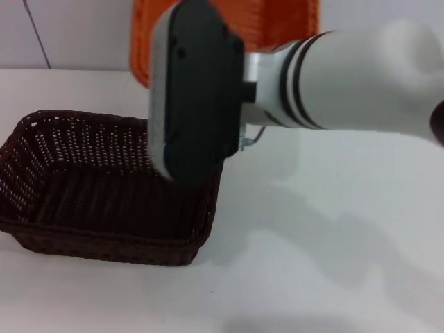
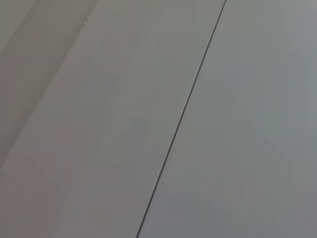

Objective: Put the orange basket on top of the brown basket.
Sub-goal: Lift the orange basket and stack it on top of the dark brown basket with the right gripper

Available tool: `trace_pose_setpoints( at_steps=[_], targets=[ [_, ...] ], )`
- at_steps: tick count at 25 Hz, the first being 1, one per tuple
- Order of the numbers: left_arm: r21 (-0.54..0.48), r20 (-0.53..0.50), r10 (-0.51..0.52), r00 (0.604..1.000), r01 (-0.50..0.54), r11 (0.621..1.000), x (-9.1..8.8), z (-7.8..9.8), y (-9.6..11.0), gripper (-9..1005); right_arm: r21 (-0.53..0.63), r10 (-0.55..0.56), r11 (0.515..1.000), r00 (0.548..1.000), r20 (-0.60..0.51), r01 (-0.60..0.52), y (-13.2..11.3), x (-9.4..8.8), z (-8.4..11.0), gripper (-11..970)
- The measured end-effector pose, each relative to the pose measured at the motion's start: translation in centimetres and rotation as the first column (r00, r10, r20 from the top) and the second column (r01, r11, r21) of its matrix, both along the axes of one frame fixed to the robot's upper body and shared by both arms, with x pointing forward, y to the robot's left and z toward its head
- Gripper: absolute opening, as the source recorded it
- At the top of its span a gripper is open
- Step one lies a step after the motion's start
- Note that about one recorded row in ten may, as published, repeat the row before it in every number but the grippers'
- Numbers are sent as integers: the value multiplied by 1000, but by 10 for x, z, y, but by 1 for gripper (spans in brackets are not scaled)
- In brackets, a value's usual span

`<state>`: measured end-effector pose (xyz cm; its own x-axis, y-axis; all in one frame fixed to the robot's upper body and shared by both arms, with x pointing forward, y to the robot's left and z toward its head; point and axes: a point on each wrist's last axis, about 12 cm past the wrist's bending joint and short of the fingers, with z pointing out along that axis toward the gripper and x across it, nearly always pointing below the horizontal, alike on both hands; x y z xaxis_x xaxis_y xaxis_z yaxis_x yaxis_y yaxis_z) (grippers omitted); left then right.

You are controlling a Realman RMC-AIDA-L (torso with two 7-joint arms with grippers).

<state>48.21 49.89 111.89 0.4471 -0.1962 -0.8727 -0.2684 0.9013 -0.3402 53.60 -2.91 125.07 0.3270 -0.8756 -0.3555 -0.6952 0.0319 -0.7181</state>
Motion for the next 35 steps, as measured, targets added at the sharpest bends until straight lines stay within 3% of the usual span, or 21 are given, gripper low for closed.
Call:
trace_pose_setpoints(
  at_steps=[5, 6, 9, 11, 15, 21, 25, 31, 35],
  targets=[
    [-5, -2, -1, 1000, 1, 1000, 0, -1, -1, 652, 11, 154, 988, 981, 120, -157, 12, -10, -5, 122],
    [-8, -2, 0, 1000, 0, 1000, 0, -2, -1, 652, 0, 220, 975, 959, 177, -224, 16, -16, -9, 122],
    [-14, -1, 3, 1000, -3, 1000, -1, -3, -1, 652, -17, 271, 962, 936, 227, -274, 17, -20, -14, 122],
    [-19, 1, 5, 1000, -5, 1000, -2, -5, -2, 652, -51, 339, 939, 891, 303, -340, 15, -24, -23, 122],
    [-22, 1, 6, 1000, -6, 1000, -4, -6, -4, 652, -88, 401, 914, 847, 348, -396, 13, -28, -35, 122],
    [-38, 7, 15, 1000, -15, 999, -6, -9, -5, 652, -70, 487, 868, 818, 307, -491, -3, -25, -52, 122],
    [-53, 9, 17, 1000, -17, 998, -6, -12, -8, 651, -40, 499, 860, 821, 277, -509, -12, -21, -53, 122],
    [-59, 11, 13, 1000, -12, 998, -4, -12, -9, 651, 48, 569, 808, 799, 196, -587, -32, -15, -33, 121],
    [-73, 23, 17, 1000, -16, 997, -2, -12, -10, 650, 26, 607, 783, 773, 185, -621, -33, -17, -23, 121]
  ],
)
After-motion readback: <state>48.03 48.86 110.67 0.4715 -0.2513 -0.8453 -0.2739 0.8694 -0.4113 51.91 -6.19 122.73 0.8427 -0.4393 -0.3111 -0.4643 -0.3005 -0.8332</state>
